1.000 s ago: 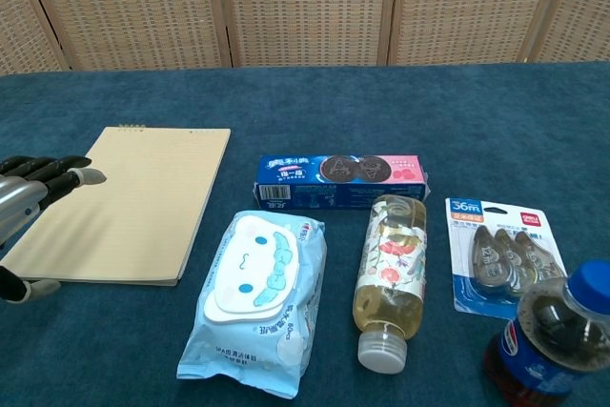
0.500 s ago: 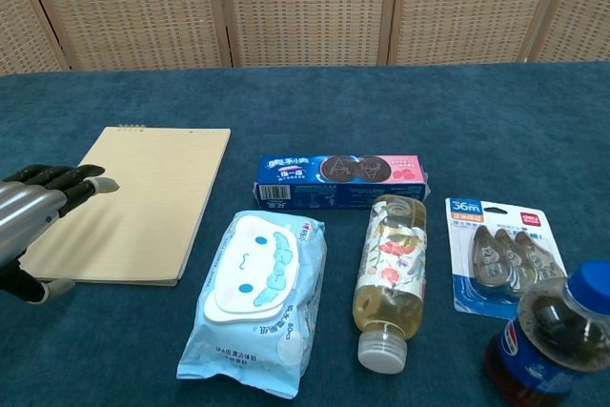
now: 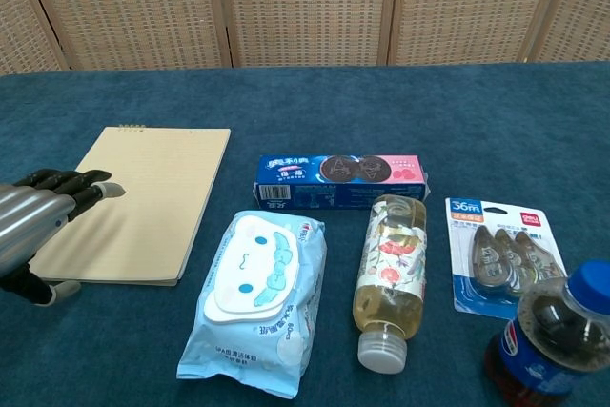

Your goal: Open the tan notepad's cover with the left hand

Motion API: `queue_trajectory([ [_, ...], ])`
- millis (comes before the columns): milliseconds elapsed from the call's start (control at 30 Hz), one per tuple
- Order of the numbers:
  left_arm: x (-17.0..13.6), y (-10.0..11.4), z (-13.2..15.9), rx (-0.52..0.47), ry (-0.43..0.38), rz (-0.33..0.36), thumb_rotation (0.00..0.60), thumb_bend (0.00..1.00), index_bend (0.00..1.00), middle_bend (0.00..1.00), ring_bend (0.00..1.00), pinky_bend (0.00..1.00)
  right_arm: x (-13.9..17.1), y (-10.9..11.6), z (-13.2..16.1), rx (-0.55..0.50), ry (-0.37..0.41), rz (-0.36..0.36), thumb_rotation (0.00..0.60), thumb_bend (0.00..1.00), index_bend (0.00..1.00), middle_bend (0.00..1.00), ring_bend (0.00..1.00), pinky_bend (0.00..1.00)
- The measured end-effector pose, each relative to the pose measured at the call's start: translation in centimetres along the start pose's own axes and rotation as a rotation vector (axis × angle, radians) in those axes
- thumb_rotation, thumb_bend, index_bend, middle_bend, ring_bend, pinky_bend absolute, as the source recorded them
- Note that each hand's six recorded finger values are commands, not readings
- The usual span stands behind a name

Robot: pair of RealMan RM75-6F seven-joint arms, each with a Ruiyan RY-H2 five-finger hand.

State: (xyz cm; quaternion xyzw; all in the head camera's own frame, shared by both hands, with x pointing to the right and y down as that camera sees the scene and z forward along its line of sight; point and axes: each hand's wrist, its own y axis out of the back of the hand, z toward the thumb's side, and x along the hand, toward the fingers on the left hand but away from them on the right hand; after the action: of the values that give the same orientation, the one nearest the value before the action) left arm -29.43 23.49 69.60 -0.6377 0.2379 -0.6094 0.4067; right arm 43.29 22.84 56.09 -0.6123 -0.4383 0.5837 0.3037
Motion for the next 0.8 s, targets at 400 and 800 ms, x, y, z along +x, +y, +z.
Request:
queue_trajectory([
  [400, 0.6, -0.8, 0.0, 0.006, -0.001, -0.002, 0.600, 0.29, 0.04, 0.00, 0.00, 0.00, 0.0, 0.1, 0.0, -0.011, 0.000, -0.003, 0.600, 0.16, 0.06, 0.00, 0.00, 0.00],
  [800, 1.0, -0.8, -0.1, -0.014, 0.002, 0.027, 0.600, 0.32, 0.06, 0.00, 0.00, 0.00, 0.0, 0.1, 0.1, -0.012, 0.000, -0.005, 0.600, 0.16, 0.06, 0.00, 0.00, 0.00],
])
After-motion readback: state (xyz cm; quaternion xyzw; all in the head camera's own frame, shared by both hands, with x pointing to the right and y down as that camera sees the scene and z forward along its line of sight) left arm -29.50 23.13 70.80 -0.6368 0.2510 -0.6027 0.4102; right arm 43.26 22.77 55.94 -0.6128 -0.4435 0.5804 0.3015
